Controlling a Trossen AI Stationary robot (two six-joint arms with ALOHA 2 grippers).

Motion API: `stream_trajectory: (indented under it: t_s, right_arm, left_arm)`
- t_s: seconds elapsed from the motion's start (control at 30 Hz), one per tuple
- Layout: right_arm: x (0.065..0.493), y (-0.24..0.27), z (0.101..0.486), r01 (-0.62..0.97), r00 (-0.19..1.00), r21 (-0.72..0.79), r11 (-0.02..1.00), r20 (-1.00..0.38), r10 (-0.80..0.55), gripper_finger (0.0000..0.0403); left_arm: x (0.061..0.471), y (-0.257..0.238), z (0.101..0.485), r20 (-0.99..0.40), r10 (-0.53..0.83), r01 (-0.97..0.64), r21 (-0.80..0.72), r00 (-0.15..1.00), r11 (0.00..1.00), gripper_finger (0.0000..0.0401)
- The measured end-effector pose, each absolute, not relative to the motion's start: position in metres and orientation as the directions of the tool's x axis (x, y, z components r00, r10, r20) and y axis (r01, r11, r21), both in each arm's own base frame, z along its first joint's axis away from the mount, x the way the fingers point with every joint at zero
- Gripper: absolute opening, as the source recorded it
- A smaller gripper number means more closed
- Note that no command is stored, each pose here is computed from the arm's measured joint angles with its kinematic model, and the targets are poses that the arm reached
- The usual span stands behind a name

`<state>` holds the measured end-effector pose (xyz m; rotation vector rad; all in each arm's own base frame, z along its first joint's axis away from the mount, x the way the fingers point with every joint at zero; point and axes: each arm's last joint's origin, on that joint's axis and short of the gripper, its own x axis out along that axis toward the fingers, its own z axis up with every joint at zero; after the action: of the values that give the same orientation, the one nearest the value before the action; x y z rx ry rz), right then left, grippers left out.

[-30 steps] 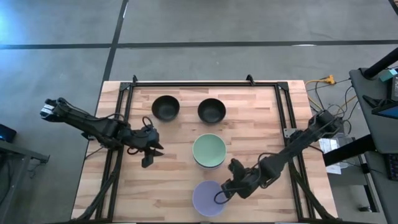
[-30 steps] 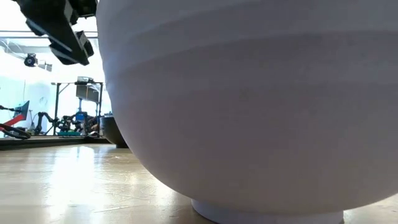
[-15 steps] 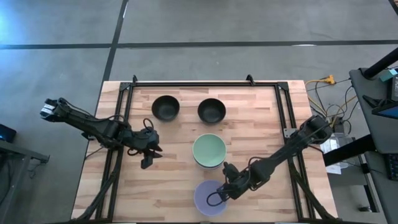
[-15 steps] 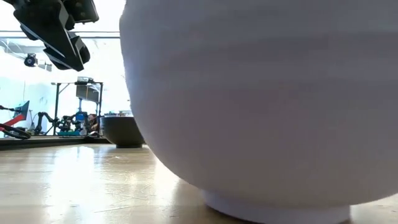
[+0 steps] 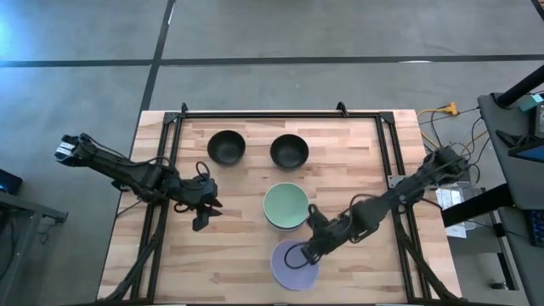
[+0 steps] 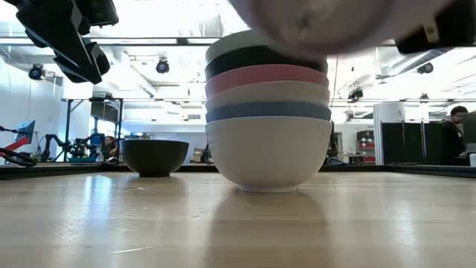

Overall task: Nest bowls inside each other
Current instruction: Stack the purple bowl on top of the light green bowl

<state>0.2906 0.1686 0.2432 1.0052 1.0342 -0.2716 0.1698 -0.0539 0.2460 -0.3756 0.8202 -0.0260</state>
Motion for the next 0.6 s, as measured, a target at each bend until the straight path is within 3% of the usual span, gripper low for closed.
stream_trajectory:
  t_s: [0.33,0.6]
  right_arm:
    - [0.276,0.1,0.337,0.517,0.681,0.586,0.624,-0.723,0.115,0.0011]
    - [0.297,0.034,0.363,0.512,0.728,0.521,0.683,-0.686,-0.022,0.0012]
  left_arm:
    - [0.172,-0.054,0.244,-0.712,-0.151,-0.12,-0.315,0.686,0.942,0.0125]
    - [0.18,-0.056,0.25,-0.64,-0.135,-0.119,-0.338,0.756,0.934,0.0125]
